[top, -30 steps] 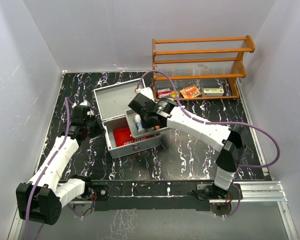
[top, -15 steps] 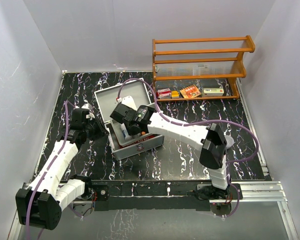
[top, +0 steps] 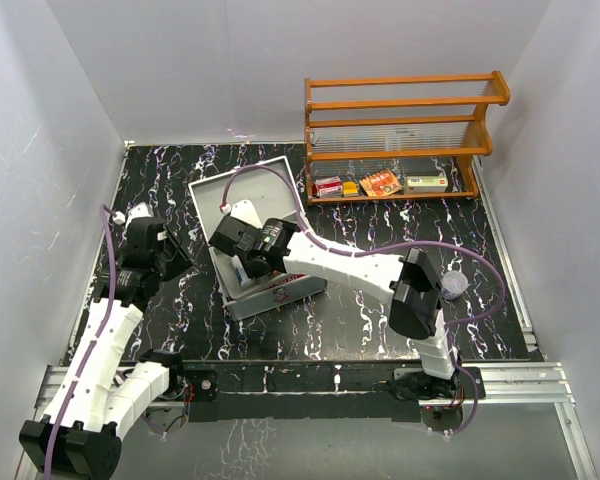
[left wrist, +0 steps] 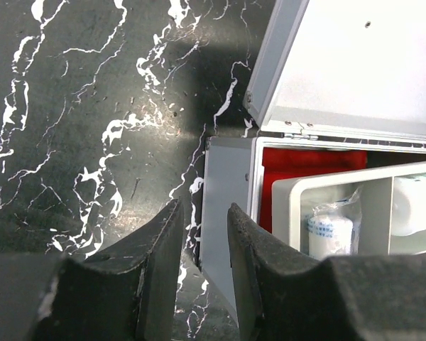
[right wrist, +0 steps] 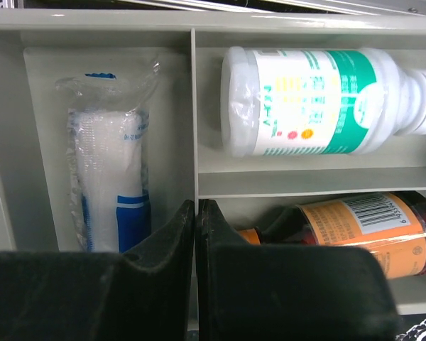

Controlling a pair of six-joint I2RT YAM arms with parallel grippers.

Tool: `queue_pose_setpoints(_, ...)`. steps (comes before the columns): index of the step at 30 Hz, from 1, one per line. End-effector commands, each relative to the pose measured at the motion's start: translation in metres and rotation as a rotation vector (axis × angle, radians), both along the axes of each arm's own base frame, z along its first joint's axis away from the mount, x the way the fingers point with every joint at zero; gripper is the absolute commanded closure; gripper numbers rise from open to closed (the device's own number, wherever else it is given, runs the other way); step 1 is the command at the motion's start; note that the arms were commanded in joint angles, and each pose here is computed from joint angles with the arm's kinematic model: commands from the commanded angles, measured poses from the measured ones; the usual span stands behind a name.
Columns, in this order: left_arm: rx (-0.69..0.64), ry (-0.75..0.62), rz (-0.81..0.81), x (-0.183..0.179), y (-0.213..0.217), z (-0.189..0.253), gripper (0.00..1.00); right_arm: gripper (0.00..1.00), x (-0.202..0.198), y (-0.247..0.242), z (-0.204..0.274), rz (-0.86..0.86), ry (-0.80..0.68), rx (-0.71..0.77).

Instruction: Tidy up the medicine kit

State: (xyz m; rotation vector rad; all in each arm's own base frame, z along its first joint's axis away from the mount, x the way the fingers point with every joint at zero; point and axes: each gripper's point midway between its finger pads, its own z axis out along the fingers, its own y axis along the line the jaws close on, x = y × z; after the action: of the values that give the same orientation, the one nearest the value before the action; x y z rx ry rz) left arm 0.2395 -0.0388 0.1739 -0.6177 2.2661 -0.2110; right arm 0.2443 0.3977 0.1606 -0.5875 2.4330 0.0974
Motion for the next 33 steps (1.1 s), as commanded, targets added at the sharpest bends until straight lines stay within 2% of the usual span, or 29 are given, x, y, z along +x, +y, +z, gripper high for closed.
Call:
queue_pose_setpoints(1, 0.026, 0.01, 0.042, -0.004, 0.009, 0.005, 0.69, 1.0, 0.017, 0.019, 0.029, -0.03, -0.097, 0.095)
queue_pose_setpoints(15, 0.02, 0.032, 0.025, -0.008, 0.007, -0.001, 0.68, 1.0, 0.033, 0.022, 0.022, -0.083, -0.145, 0.075)
queue_pose_setpoints(33, 0.012, 0.051, 0.008, -0.008, 0.003, -0.006, 0.66, 1.0, 0.03, 0.019, -0.01, -0.091, -0.076, 0.094)
